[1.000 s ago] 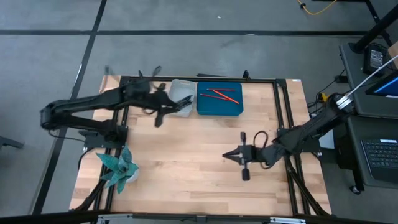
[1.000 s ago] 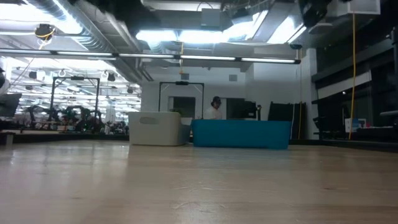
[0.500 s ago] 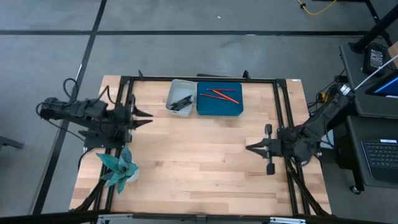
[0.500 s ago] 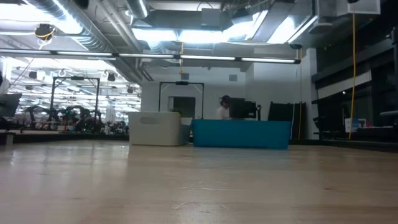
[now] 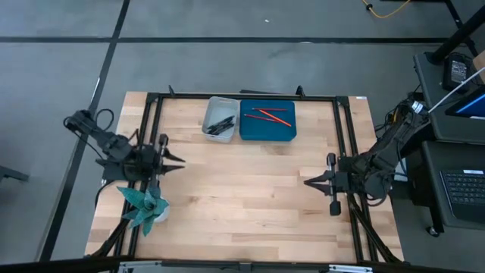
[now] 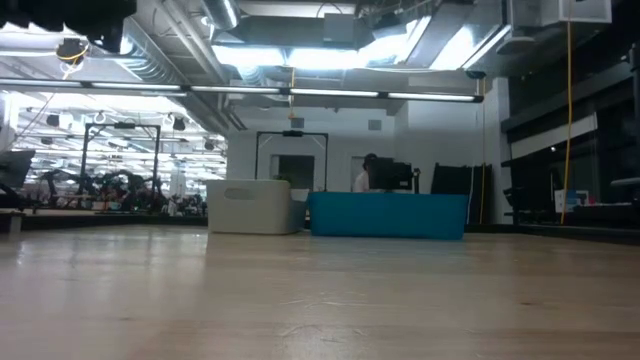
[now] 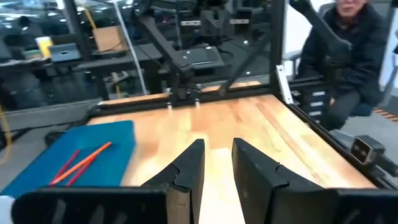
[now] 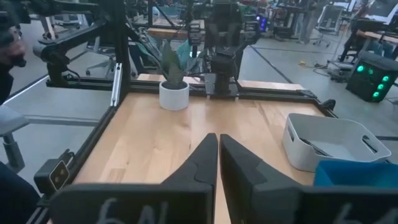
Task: Sort pens & pencils
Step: Return to Home Position
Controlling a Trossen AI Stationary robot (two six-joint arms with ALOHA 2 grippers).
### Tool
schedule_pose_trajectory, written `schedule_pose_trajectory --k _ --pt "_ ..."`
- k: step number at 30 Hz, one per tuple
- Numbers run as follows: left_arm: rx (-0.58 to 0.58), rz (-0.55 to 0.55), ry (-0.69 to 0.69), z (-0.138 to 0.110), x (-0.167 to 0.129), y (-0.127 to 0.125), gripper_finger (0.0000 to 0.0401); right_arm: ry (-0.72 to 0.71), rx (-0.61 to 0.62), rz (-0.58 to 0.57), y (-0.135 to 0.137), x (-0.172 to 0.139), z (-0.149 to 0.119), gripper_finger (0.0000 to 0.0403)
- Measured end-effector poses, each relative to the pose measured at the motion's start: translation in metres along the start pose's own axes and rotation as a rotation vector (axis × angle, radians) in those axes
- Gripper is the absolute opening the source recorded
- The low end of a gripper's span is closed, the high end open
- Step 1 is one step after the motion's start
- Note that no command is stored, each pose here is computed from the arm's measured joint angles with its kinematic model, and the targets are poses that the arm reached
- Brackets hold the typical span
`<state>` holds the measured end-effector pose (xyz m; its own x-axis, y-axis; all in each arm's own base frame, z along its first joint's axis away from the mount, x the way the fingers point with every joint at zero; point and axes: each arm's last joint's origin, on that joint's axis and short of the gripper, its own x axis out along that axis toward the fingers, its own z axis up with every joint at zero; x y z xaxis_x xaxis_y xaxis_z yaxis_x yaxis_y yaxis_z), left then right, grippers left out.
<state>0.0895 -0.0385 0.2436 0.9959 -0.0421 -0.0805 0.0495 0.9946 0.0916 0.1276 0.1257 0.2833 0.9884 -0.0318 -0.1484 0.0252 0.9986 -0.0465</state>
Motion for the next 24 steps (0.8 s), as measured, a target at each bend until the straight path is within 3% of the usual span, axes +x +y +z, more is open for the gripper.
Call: schedule_pose_trajectory --k 4,11,24 --pt "0.011 -0.063 -0.002 -0.015 0.004 -0.008 0.0077 0.013 0.01 -0.003 0.004 0.003 -0.003 0.002" --pt "0.0 -0.302 -0.013 -0.033 0.007 -0.021 0.0077 0.039 0.025 -0.008 0.015 0.013 -0.011 0.002" --pt "-0.045 -0.312 0.003 -0.066 0.012 -0.026 0.0076 -0.008 0.017 0.038 0.04 0.031 -0.017 0.002"
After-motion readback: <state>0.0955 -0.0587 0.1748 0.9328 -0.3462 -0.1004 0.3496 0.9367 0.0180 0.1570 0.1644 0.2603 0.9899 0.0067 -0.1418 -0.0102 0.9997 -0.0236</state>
